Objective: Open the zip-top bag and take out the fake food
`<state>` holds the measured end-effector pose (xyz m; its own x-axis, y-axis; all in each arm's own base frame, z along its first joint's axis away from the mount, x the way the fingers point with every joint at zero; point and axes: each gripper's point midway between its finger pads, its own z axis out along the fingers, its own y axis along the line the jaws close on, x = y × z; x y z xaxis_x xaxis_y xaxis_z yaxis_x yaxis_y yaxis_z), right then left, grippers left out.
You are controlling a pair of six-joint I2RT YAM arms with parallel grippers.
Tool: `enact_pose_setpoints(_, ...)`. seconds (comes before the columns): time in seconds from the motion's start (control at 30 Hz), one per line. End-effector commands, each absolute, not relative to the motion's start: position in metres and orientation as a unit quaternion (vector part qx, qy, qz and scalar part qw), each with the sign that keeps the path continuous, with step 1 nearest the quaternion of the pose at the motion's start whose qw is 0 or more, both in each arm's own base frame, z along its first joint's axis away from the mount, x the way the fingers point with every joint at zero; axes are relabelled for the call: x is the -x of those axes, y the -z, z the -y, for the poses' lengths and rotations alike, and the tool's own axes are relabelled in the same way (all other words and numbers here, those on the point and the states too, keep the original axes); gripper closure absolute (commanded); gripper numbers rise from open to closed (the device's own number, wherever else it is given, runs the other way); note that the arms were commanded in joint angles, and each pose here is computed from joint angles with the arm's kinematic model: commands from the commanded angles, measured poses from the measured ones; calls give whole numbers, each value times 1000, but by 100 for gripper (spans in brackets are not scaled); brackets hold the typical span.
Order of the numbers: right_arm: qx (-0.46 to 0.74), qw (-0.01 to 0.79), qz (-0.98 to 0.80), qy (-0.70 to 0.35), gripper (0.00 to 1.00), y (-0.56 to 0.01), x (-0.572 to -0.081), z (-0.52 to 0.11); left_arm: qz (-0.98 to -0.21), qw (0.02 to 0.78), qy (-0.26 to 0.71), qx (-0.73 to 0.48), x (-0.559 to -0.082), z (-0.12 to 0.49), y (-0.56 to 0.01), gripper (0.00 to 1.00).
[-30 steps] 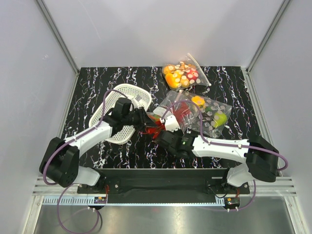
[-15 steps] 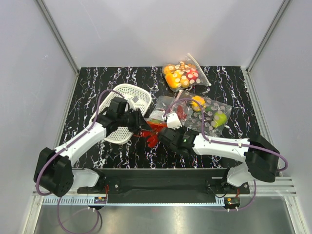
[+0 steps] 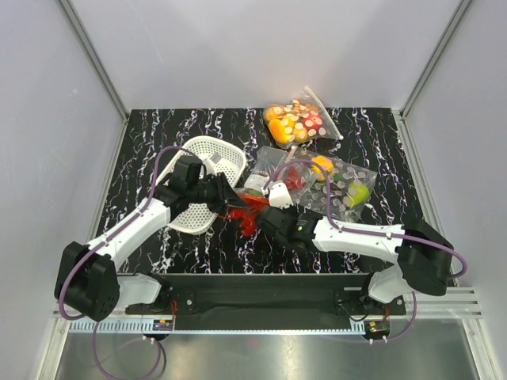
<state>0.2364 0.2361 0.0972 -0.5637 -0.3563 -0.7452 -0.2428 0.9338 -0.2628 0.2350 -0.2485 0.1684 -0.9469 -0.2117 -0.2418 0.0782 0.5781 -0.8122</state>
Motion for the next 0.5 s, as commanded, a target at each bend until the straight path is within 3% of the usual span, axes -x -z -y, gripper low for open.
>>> enact_pose_setpoints(0.0,150,447,-879,68,100,-100,-244,-237,-848,140,511,1,-223,260,-198,100)
enact_pose_setpoints(0.47,131,467,-868,111,100,-120,-259,-230,-865,66,496,-25,-166,240,-179,100)
